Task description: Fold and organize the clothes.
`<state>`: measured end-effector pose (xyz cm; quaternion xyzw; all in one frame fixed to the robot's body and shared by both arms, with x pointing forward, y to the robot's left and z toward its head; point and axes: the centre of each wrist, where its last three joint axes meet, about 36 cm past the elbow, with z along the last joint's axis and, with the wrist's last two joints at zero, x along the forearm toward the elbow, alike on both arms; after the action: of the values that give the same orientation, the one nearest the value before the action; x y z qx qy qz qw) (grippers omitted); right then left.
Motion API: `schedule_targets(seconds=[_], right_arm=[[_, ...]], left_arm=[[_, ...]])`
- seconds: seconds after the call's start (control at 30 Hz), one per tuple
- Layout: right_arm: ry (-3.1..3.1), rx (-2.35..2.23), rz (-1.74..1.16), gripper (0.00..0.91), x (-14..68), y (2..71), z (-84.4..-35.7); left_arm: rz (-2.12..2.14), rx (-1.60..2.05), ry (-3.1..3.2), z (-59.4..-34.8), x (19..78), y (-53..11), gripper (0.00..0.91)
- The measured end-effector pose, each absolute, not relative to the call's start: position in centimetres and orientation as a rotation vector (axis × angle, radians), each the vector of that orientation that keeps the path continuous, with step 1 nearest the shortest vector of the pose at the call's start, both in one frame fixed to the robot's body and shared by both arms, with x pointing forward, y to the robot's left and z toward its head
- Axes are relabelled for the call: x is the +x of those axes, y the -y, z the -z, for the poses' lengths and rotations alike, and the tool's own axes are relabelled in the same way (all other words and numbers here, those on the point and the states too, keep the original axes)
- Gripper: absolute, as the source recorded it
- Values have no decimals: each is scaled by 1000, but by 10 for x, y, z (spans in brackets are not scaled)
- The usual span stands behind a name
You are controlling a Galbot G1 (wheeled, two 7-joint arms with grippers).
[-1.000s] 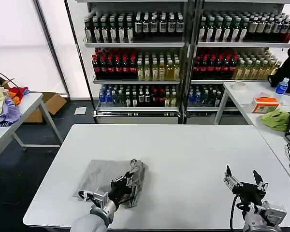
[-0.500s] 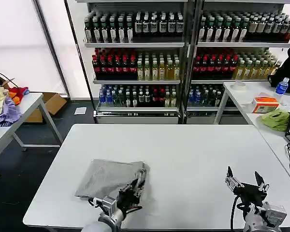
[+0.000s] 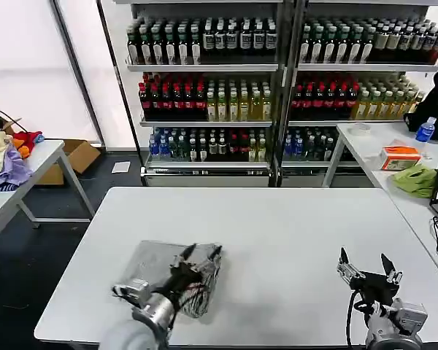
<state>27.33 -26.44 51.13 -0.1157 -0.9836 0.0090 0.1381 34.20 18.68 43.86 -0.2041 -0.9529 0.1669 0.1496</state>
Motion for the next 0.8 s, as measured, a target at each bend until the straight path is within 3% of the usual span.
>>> schedule_targets(seconds=[0.37,0.8], right_arm=[[2847,-272,-34,907,288,257,-505],[2841,-237,-38,907,293,253,-499]], left_arm=[[-134,-271,2774,-429,338,-279,907],[12,-143,2728,-415,333,-318,907]])
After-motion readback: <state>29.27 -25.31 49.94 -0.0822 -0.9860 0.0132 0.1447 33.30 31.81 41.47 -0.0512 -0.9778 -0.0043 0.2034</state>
